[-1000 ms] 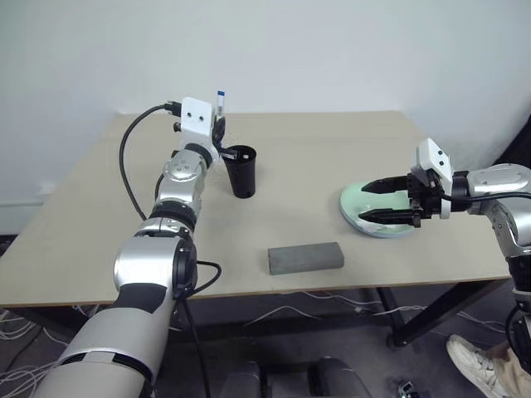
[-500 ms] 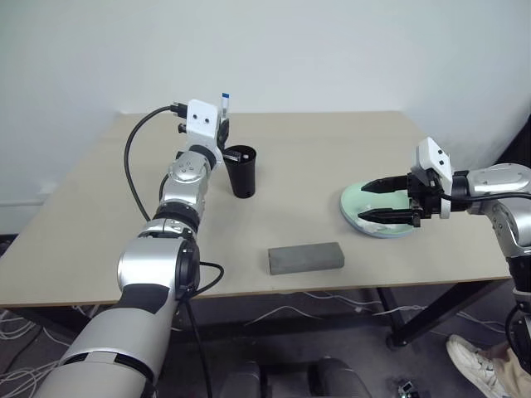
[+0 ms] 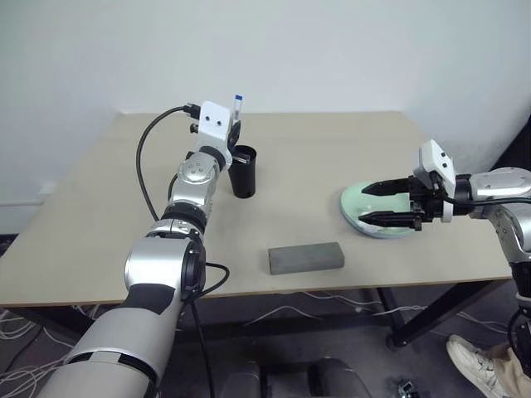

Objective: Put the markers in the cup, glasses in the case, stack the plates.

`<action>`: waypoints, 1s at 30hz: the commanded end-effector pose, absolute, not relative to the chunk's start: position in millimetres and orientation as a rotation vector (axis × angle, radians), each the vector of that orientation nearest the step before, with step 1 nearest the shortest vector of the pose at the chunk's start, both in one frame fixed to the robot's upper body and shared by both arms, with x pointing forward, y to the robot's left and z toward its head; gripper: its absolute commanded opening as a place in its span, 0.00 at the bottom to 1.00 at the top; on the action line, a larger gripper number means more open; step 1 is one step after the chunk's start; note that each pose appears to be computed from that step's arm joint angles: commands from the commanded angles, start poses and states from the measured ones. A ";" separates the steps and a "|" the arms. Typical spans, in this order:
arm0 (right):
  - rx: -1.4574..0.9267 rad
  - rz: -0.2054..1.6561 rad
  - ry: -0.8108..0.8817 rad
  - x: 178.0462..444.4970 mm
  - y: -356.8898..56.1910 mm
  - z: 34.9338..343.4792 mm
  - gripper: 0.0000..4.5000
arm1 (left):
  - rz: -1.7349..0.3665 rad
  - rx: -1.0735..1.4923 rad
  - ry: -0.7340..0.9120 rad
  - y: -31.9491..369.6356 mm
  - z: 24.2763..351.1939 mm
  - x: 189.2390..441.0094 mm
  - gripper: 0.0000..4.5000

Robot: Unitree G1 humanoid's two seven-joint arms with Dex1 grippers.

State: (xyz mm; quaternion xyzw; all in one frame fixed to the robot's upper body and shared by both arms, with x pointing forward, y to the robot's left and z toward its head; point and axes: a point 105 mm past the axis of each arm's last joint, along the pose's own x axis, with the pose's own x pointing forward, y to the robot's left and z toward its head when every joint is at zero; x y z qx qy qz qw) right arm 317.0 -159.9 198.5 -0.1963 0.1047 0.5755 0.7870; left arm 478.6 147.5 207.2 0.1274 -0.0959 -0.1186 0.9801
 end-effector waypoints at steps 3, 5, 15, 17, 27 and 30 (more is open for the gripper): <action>-0.433 1.220 0.168 313.0 -163.1 215.2 0.74 | -0.233 0.279 -0.263 144.4 233.4 479.9 0.02; -0.429 1.218 0.168 311.5 -163.3 215.2 0.74 | -0.222 0.291 -0.259 146.5 232.5 480.1 0.02; -0.411 1.208 0.177 307.4 -164.3 214.5 0.74 | -0.188 0.349 -0.273 147.1 235.2 480.5 0.63; -0.409 1.209 0.177 307.2 -164.1 214.4 0.74 | -0.190 0.348 -0.275 146.1 235.5 480.5 0.63; -0.406 1.222 0.176 308.4 -160.0 213.4 0.74 | -0.232 0.247 -0.303 143.1 251.4 480.3 0.63; -0.407 1.226 0.175 308.7 -158.7 213.0 0.74 | -0.249 0.202 -0.320 145.6 264.6 480.2 0.63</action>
